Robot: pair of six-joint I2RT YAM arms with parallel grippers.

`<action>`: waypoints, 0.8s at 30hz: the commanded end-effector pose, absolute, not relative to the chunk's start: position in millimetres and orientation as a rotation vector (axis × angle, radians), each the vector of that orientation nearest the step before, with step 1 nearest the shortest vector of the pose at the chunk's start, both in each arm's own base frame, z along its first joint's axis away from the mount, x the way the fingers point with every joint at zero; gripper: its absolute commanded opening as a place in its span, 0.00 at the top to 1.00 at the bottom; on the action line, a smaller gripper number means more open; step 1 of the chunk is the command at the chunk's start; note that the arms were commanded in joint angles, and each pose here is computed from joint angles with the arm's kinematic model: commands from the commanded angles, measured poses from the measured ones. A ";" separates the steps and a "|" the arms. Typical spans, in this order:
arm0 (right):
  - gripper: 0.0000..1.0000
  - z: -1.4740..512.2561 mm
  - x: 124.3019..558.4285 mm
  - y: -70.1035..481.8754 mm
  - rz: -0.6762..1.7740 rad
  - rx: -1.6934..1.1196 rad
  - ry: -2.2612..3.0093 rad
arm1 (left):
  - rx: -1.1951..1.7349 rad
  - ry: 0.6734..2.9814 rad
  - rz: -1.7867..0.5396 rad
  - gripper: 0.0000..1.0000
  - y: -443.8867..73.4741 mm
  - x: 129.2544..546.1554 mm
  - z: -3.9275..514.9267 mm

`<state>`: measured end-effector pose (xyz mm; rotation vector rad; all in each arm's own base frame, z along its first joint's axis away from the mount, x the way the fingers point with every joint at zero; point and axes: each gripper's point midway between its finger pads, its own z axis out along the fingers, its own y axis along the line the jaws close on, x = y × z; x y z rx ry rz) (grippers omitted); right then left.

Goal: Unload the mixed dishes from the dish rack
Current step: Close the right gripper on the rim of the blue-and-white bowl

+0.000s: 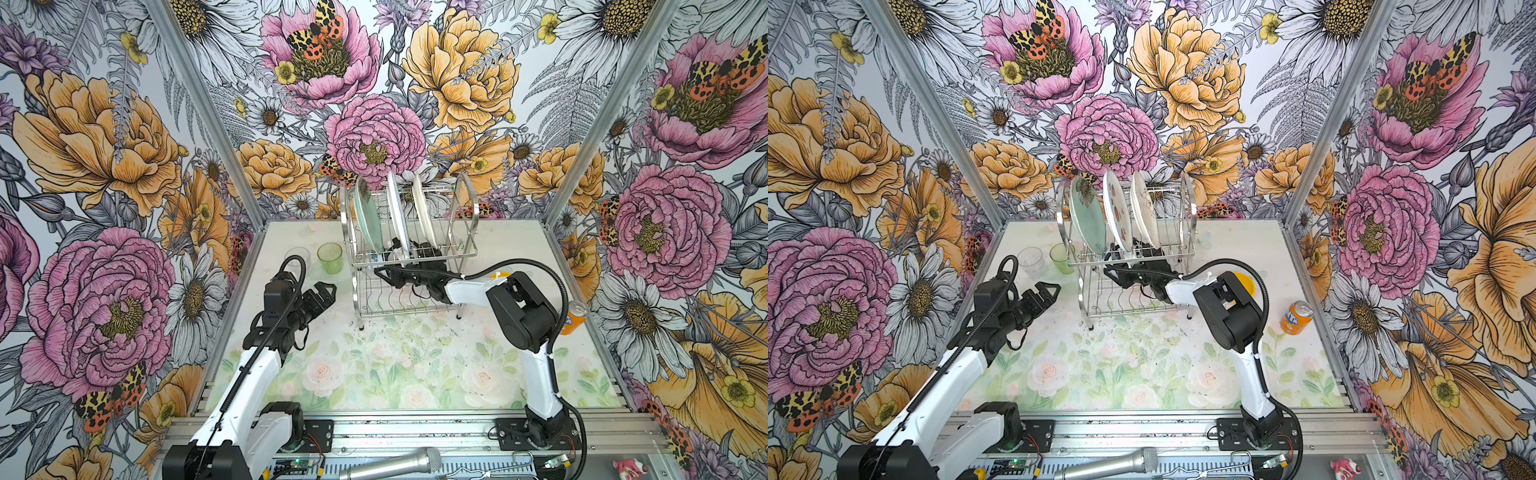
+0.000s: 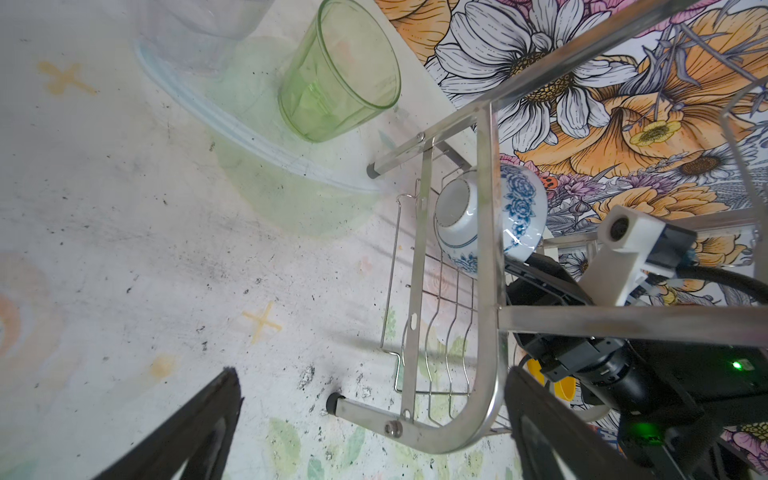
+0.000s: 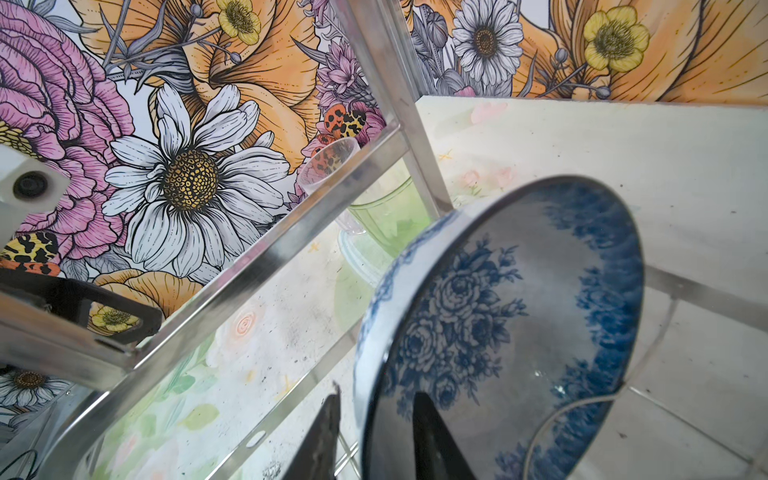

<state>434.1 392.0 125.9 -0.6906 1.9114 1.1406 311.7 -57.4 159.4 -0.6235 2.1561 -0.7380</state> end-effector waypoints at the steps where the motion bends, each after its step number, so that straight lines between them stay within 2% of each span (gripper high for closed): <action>1: 0.71 137.0 441.8 394.6 1.152 -0.702 1.865 | -0.593 2.141 -0.766 0.01 -63.1 315.0 161.8; 24: 0.98 141.9 431.4 405.9 1.234 -0.763 1.821 | -0.593 2.151 -0.771 0.01 -64.4 316.5 157.6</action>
